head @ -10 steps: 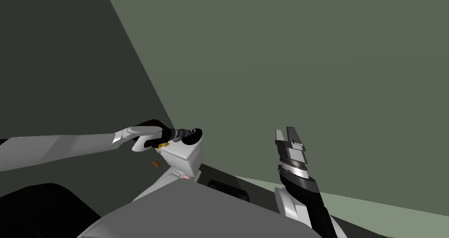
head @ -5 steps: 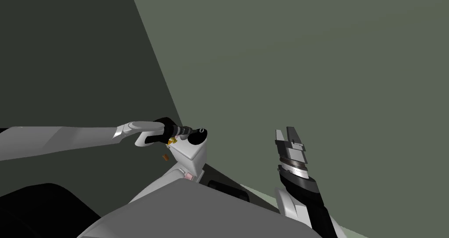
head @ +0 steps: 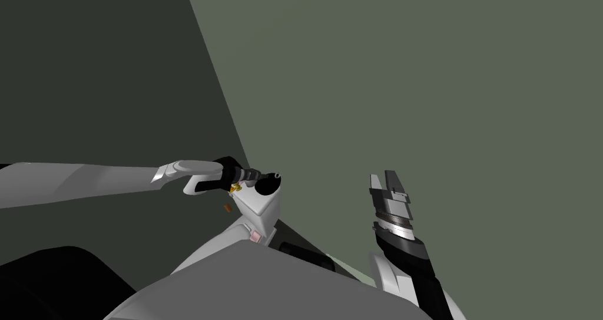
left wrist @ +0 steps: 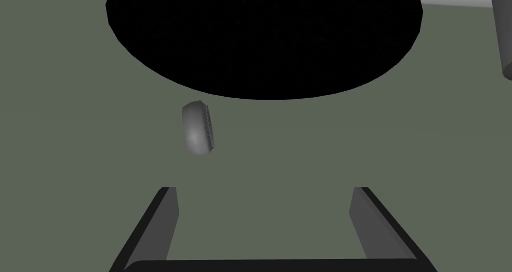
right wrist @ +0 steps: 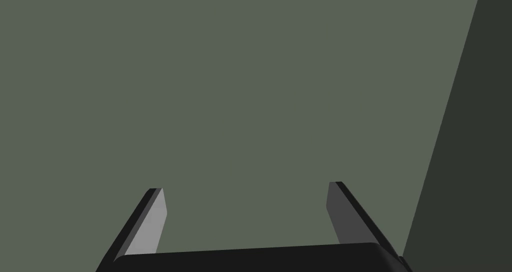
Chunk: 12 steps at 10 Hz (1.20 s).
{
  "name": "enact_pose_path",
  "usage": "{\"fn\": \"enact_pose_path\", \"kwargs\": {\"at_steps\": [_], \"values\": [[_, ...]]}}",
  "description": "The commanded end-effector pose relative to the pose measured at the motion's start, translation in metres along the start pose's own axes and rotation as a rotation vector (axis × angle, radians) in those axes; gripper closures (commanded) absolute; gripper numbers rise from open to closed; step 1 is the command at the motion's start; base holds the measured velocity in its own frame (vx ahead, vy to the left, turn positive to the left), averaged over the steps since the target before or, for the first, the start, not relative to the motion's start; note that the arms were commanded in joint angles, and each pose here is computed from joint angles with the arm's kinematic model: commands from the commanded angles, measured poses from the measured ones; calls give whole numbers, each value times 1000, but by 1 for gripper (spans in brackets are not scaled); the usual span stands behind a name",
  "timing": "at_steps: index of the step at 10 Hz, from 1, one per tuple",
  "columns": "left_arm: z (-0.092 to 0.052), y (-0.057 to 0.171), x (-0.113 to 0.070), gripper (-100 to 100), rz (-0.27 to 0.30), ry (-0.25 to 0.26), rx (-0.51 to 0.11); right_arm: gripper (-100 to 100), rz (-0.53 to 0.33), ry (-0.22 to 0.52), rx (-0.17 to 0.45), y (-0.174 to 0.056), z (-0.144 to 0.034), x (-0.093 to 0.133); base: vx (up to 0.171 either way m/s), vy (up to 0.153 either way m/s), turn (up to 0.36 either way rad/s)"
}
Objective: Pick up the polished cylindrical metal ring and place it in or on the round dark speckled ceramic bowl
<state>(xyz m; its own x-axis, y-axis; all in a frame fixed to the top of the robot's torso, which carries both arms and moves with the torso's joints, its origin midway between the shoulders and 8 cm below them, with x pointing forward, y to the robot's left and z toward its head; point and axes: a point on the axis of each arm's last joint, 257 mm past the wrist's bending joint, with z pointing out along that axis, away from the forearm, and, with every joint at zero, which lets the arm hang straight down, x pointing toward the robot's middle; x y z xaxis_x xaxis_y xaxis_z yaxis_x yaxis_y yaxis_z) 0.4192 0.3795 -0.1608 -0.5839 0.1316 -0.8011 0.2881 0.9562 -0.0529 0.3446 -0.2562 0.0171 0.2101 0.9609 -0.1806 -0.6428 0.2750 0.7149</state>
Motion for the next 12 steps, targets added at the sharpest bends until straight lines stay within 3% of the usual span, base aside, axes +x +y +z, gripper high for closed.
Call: {"fn": "enact_pose_path", "kwargs": {"at_steps": [1,2,3,11,12], "values": [[0,-2,-2,-100,4,1,4,0,0,0,0,0,0,0,40,-5,-53],[-2,-24,-12,-100,37,6,46,0,0,0,0,0,0,0,69,4,230],[-2,-22,-5,-100,31,17,44,0,-4,-1,8,-3,-2,-1,66,-7,255],[-2,-23,-10,-100,35,8,45,0,-6,-1,19,-6,-4,-2,8,-3,2],[-2,-23,-10,0,36,8,45,0,-6,-1,19,-6,-4,-2,0,0,0]]}}
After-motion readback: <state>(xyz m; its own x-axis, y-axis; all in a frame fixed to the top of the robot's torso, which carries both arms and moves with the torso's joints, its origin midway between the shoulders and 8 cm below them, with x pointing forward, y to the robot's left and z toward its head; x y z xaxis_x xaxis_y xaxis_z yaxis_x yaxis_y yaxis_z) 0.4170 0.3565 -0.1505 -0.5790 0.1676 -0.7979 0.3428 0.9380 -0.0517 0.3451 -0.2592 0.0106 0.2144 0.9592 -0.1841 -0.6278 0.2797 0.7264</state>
